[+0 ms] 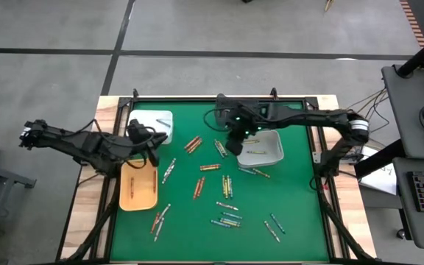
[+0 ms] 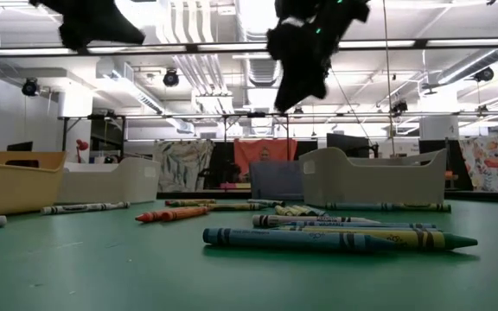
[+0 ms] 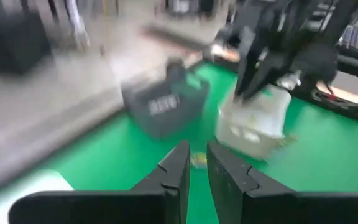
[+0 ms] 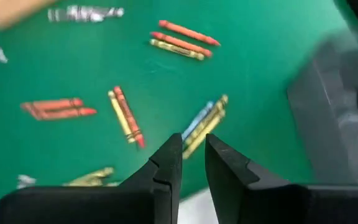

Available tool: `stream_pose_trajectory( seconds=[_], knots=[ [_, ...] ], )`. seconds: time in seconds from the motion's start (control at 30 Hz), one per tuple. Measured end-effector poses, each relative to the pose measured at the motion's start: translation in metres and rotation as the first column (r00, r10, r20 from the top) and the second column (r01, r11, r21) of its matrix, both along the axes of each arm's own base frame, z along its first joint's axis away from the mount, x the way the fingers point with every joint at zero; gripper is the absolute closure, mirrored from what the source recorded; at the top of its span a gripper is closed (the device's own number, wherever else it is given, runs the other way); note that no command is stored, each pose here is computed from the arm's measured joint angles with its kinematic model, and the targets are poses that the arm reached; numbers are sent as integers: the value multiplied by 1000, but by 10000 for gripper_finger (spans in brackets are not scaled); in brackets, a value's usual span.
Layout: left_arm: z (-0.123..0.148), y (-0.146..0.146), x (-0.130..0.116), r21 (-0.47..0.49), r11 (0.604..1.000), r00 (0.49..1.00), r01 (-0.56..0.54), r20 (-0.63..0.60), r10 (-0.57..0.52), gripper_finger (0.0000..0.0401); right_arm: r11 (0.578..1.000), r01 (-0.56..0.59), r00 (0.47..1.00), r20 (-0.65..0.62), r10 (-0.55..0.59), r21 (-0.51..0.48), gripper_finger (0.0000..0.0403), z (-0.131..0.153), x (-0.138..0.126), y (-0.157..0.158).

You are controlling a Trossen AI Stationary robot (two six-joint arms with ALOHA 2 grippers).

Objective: Sort crayons
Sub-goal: Put the orange crayon into the orange bin

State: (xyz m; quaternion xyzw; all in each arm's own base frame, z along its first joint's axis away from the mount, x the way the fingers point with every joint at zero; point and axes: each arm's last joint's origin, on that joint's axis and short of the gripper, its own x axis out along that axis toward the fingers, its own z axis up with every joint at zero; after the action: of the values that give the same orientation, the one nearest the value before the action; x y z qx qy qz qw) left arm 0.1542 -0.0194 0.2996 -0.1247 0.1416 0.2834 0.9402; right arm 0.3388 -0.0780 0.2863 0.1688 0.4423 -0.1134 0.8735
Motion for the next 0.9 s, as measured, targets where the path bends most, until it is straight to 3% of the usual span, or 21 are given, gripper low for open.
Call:
stream_pose_trajectory(
  seconds=[0.07,0.17,0.4,0.57,0.7,0.9],
  knots=[
    [-5,-1,-1,-117,993,1000,10,-8,-11,364,991,66,998,-8,-65,114,344,8,-11,6],
    [-10,-5,0,-225,971,996,79,-24,-86,364,964,65,997,-46,-55,257,344,14,-21,27],
    [-38,-19,12,-241,957,965,164,-163,-206,364,953,-13,992,-117,51,302,344,9,-34,109],
    [-41,-34,27,-332,918,962,216,-88,-258,364,933,-7,972,-215,90,359,344,-5,-46,162],
    [-44,-50,39,-340,899,950,277,-40,-309,364,948,-51,952,-270,141,315,345,-18,-57,198],
    [-57,-62,56,-309,904,943,294,-58,-326,364,976,-157,933,-301,196,148,345,-38,-76,223]
  ],
)
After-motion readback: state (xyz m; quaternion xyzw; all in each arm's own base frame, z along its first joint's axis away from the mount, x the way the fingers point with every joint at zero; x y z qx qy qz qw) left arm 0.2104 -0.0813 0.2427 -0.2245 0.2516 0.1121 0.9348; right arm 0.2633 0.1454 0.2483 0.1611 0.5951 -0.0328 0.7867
